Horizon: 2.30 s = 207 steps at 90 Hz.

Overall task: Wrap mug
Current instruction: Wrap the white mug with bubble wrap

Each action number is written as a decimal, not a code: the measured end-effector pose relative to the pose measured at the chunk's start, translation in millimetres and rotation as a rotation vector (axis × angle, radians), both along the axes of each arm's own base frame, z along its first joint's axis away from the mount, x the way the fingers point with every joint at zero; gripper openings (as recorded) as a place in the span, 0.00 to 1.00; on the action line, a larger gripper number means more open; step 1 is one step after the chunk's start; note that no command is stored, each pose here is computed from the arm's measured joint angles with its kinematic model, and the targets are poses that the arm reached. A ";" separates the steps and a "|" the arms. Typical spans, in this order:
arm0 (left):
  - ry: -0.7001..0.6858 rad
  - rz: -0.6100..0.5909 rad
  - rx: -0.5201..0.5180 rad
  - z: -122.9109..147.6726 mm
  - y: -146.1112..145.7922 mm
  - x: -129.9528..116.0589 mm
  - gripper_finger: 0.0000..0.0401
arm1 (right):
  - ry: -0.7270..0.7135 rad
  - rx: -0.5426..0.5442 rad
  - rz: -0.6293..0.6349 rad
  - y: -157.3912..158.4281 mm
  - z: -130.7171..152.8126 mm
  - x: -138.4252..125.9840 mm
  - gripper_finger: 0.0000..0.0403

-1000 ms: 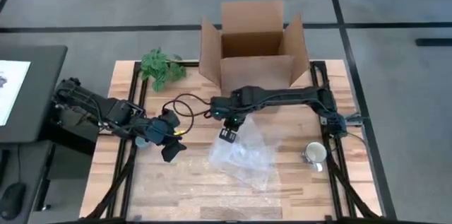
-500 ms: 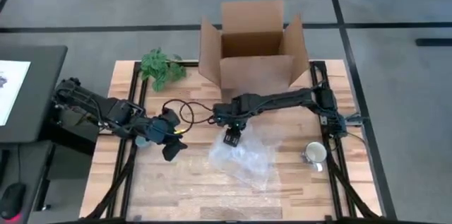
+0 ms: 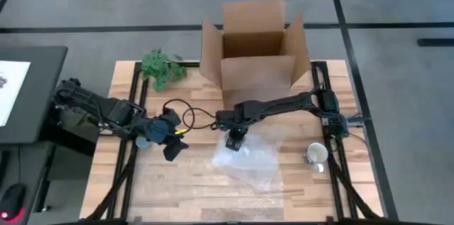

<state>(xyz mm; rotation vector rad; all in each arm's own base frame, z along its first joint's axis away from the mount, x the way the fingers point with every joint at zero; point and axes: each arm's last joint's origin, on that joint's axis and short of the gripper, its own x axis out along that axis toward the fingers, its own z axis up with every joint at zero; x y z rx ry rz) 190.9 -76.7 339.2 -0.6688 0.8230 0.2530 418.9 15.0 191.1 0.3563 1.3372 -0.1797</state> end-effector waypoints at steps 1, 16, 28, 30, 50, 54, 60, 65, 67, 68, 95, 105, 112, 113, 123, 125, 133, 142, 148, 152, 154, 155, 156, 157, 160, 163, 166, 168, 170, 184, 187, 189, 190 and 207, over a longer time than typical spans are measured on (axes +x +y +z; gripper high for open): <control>0.000 0.000 0.000 0.0 0.0 0.0 0.56 | 0.000 0.001 -0.003 0.0 0.4 0.3 0.04; 0.000 0.002 0.001 0.0 0.1 0.0 0.56 | -0.023 0.019 -0.024 -0.5 11.6 4.9 0.22; 0.000 0.002 0.001 0.0 0.1 0.0 0.56 | -0.038 0.018 -0.024 -3.2 28.1 8.2 0.41; 0.000 0.002 0.001 0.0 0.1 0.0 0.56 | -0.042 0.018 -0.025 -4.0 31.0 8.8 0.43; 0.000 0.003 0.001 0.0 0.1 0.0 0.56 | -0.046 0.016 -0.034 -10.6 68.8 8.9 0.56; 0.000 0.003 0.000 0.0 0.1 0.0 0.56 | -0.036 0.013 -0.027 -11.6 76.6 7.1 0.56; 0.000 0.003 0.001 0.0 0.1 0.0 0.56 | -0.020 0.012 -0.030 -13.7 88.6 3.9 0.55; 0.000 0.003 0.000 0.0 0.1 0.0 0.56 | -0.013 0.013 -0.030 -13.8 98.6 1.4 0.54; 0.000 0.003 0.000 0.0 0.1 0.0 0.56 | -0.015 0.015 -0.028 -13.8 103.0 0.7 0.53; 0.000 0.003 0.000 0.0 0.1 0.0 0.56 | -0.016 0.018 -0.025 -13.4 105.0 0.3 0.52; -0.001 -0.003 0.006 0.0 0.1 0.0 0.56 | -0.052 0.123 0.198 30.9 101.2 1.1 0.19; 0.003 -0.009 0.013 -0.3 0.2 -0.3 0.56 | -0.045 0.125 0.162 31.0 76.2 5.2 0.03; 0.002 -0.011 0.014 -0.2 0.2 -0.2 0.56 | -0.035 0.131 0.127 27.9 64.3 6.0 0.02; 0.002 -0.011 0.014 -0.2 0.2 -0.2 0.56 | -0.036 0.132 0.123 27.0 62.8 6.1 0.02; 0.000 -0.012 0.014 -0.1 0.1 -0.1 0.56 | -0.020 0.134 0.100 21.4 45.7 5.2 0.01; 0.000 -0.012 0.014 -0.1 0.1 -0.1 0.56 | -0.018 0.134 0.096 20.1 42.0 5.2 0.01; -0.001 -0.012 0.014 -0.1 0.0 0.1 0.56 | -0.017 0.133 0.083 15.0 32.0 5.1 0.00; -0.002 -0.012 0.013 0.0 0.0 0.0 0.56 | -0.014 0.133 0.074 11.4 21.4 3.8 0.00; -0.002 -0.012 0.012 0.2 0.2 -0.2 0.56 | -0.011 0.128 0.071 11.1 13.9 2.8 0.00; -0.006 -0.012 0.011 0.9 0.5 -1.0 0.56 | -0.019 0.129 0.064 11.2 8.6 2.8 0.00; -0.008 -0.011 0.010 1.2 0.6 -1.3 0.56 | -0.022 0.128 0.056 11.3 6.0 2.6 0.00; -0.009 -0.011 0.010 1.4 0.7 -1.4 0.56 | -0.023 0.126 0.050 11.2 4.7 2.4 0.00; -0.009 -0.011 0.009 1.5 0.7 -1.5 0.56 | -0.021 0.124 0.045 11.1 3.6 2.2 0.00; -0.011 -0.011 0.008 1.8 0.9 -1.9 0.56 | -0.019 0.120 0.040 11.0 2.6 1.8 0.00; -0.014 -0.009 0.006 2.7 1.6 -2.9 0.56 | -0.008 0.105 0.029 10.7 0.1 0.5 0.00; -0.017 -0.008 0.004 3.3 2.0 -3.7 0.56 | 0.000 0.100 0.025 10.3 -0.6 -0.4 0.00; -0.022 -0.003 -0.002 4.1 2.3 -4.4 0.56 | -0.002 0.097 0.022 10.1 -0.7 -0.2 0.00; -0.024 0.000 -0.006 4.6 2.6 -5.1 0.56 | -0.005 0.095 0.021 10.0 -0.6 0.1 0.00; -0.026 0.003 -0.009 5.1 3.0 -5.9 0.56 | -0.007 0.095 0.020 10.1 0.0 0.4 0.00; -0.051 0.011 -0.025 9.9 5.6 -11.8 0.56 | -0.003 0.094 0.015 10.1 20.6 3.2 0.00; -0.057 0.012 -0.028 11.1 6.4 -13.4 0.56 | -0.015 0.094 0.016 10.2 27.0 4.5 0.00; -0.062 0.012 -0.030 12.0 6.9 -14.6 0.56 | -0.018 0.094 0.016 10.2 30.7 5.0 0.00; -0.065 0.012 -0.032 12.4 7.2 -15.2 0.56 | -0.018 0.094 0.017 10.2 32.4 5.2 0.00; -0.125 0.006 -0.052 23.1 14.0 -31.0 0.56 | -0.034 0.094 0.022 10.3 64.5 6.9 0.00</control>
